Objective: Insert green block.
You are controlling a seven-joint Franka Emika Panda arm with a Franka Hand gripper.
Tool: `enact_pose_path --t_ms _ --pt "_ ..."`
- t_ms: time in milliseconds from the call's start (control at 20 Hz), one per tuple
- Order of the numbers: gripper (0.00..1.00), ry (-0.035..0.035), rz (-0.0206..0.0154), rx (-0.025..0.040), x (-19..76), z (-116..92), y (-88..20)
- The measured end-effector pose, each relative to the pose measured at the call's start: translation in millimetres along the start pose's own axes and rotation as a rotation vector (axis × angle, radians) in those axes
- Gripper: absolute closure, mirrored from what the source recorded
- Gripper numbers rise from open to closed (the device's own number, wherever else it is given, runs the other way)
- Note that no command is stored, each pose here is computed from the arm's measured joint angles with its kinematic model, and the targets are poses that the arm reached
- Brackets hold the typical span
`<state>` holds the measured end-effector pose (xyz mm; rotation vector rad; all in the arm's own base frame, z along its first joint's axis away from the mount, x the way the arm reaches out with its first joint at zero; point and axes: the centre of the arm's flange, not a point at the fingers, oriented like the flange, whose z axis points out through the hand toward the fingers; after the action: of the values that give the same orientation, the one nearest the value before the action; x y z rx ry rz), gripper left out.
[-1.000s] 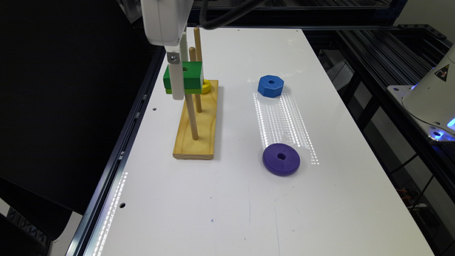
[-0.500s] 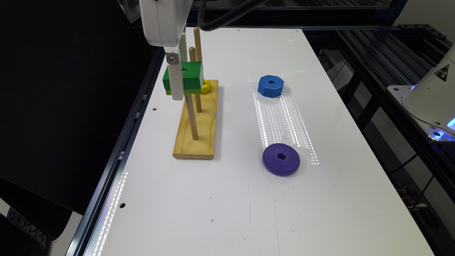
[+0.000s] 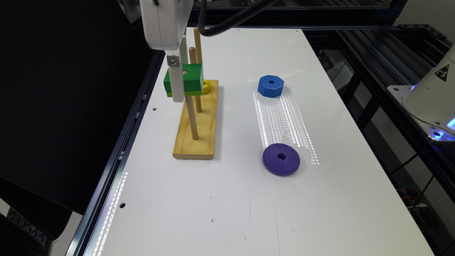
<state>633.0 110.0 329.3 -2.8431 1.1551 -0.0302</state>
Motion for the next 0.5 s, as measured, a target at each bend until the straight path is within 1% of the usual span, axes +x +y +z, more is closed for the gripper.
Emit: enact_pose_path --t_ms 50,150,200,300,400,500 --pt "1.00 0.0000 0.0000 0.0000 0.0 0.0 0.0" --pt "1.00 -0.0020 0.0000 -0.0023 0.3 2.9 0.1" --pt "1.00 -0.0042 -0.0001 -0.0047 0.4 6.2 0.3" --pt "1.00 -0.0071 -0.0005 -0.0070 1.1 14.1 0.3" --pt "1.00 -0.0085 -0.0013 -0.0090 1.3 17.7 0.3" --pt "1.00 -0.0085 -0.0017 -0.0094 1.3 18.1 0.3"
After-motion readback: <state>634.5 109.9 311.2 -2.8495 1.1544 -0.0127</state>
